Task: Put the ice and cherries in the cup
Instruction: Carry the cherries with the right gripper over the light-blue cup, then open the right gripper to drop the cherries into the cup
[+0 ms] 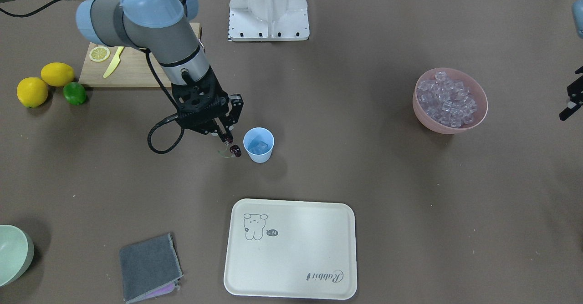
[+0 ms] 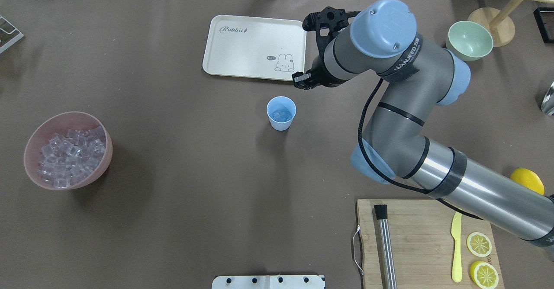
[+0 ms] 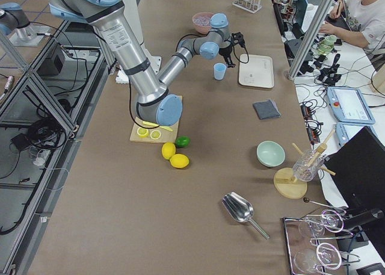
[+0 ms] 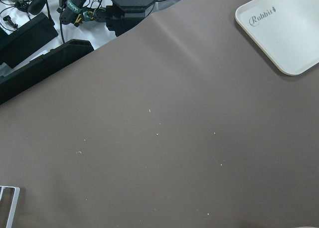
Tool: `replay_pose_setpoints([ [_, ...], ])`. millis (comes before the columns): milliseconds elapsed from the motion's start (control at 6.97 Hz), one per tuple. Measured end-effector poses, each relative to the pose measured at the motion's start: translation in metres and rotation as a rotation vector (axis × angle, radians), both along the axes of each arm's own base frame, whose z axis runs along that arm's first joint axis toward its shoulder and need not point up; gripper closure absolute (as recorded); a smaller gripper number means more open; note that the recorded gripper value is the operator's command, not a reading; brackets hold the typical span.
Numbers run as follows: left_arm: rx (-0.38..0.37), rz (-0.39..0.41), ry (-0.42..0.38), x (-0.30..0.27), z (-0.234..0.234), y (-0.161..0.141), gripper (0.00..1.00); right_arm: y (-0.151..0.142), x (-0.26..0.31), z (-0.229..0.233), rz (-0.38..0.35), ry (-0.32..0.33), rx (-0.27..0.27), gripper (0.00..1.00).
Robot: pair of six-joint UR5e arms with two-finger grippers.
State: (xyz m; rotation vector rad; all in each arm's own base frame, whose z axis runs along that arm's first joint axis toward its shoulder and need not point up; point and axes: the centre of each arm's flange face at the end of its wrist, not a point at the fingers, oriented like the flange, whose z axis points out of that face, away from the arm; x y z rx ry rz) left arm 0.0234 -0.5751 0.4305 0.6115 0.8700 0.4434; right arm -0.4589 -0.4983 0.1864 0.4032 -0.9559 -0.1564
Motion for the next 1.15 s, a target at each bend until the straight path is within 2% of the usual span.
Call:
replay_pose_setpoints([
  [431, 0.003, -0.013, -0.017, 0.0, 0.003, -0.003, 0.02, 0.023, -0.04, 0.001, -0.041, 0.018, 0.0, 1.0],
  [574, 0.005, -0.018, -0.024, 0.0, 0.003, -0.005, 0.02, 0.029, -0.049, 0.003, -0.051, 0.026, 0.003, 0.4],
  [718, 0.012, -0.02, -0.025, 0.0, 0.001, -0.005, 0.02, 0.032, -0.055, 0.006, -0.059, 0.031, 0.005, 0.0],
  [1148, 0.033, -0.023, -0.022, -0.001, -0.003, -0.004, 0.02, 0.038, -0.057, 0.0, -0.067, 0.019, 0.016, 0.0],
])
